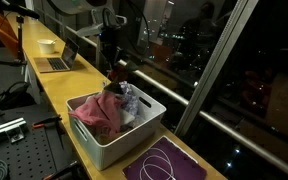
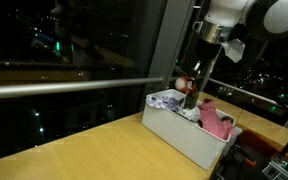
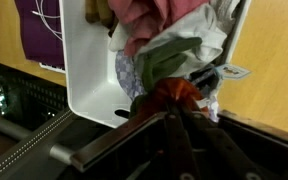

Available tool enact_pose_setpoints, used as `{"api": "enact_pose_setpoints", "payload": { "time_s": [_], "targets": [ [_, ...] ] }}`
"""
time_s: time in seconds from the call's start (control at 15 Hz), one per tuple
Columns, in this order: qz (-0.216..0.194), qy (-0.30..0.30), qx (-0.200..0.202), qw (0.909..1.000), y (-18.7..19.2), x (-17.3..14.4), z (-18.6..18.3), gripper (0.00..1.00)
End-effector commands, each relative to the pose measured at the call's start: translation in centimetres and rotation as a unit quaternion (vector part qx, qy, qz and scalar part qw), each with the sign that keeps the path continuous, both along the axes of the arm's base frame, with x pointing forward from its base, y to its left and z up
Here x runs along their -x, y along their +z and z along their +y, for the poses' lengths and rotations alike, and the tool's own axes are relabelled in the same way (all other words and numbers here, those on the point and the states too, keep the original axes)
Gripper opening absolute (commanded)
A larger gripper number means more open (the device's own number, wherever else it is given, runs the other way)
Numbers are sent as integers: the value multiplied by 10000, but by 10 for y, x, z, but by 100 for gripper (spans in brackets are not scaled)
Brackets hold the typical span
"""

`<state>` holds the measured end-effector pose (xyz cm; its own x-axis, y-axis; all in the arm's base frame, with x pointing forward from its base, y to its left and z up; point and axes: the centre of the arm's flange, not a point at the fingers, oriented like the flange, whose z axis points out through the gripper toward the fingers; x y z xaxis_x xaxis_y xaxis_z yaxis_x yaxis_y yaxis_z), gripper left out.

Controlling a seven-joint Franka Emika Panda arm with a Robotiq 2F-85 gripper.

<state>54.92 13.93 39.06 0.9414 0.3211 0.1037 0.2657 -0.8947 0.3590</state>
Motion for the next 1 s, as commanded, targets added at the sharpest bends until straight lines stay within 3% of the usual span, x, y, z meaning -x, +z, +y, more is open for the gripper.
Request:
{"api": "enact_pose_setpoints", "payload": {
  "time_s": [0.0, 0.13, 0.2, 0.27, 0.6, 0.73, 0.93],
  "targets": [
    [39, -71, -13, 10000, -32, 13, -19, 1],
    [114, -153, -35, 9998, -48, 13, -31, 1],
    [148, -195, -32, 9997, -50, 14, -38, 30],
    [176, -242, -14, 9995, -50, 15, -42, 31],
    [-138, -332, 140, 9993, 12, 17, -49, 66],
    [-326, -255, 222, 9989, 48, 10, -37, 80],
    [-507, -60, 170, 9986, 67, -11, 0, 99]
  ]
}}
